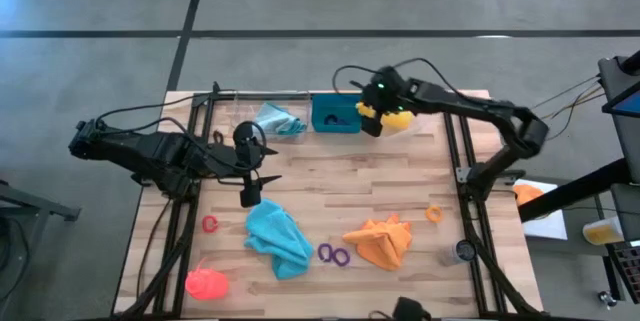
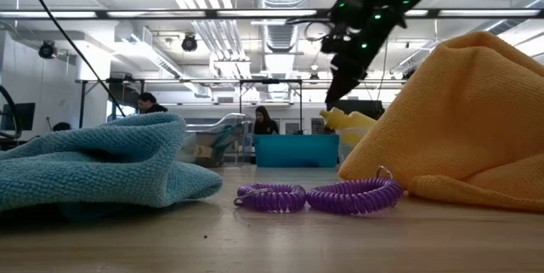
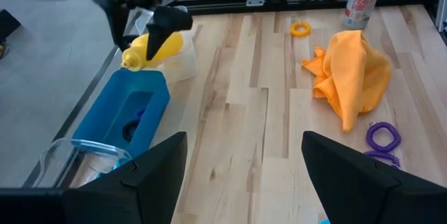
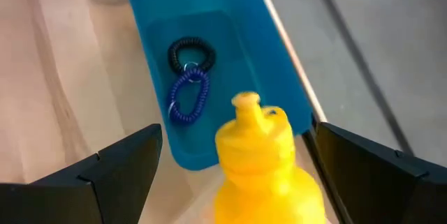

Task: Pick & Place Sports Items
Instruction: Put the yellow water bottle into the white bin

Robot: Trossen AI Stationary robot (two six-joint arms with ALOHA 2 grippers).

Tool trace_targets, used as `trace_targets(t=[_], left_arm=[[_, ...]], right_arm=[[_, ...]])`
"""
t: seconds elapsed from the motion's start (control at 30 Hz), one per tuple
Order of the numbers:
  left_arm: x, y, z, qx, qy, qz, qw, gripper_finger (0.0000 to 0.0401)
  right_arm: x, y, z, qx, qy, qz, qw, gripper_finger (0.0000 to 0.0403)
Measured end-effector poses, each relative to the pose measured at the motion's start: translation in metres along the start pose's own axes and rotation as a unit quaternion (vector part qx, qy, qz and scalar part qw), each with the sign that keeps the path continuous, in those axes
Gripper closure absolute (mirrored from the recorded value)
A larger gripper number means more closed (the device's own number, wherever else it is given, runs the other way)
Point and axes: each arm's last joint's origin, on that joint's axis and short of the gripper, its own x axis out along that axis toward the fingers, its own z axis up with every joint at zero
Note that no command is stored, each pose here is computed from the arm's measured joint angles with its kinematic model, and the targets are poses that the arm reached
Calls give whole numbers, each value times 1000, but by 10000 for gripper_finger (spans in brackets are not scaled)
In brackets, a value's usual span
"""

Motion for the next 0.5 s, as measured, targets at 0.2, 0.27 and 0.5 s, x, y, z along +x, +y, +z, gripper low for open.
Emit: trace_targets(t=[0.2,0.27,0.5], left_arm=[[0,0,-2,4,11,-10,1000,115],[0,-1,-3,5,14,-16,1000,115],[0,-1,-4,7,19,-21,1000,115]], right_arm=[[21,-4,17,1,83,20,996,30],[25,-6,19,-1,101,4,995,30],[28,-8,19,-14,124,-45,991,30]])
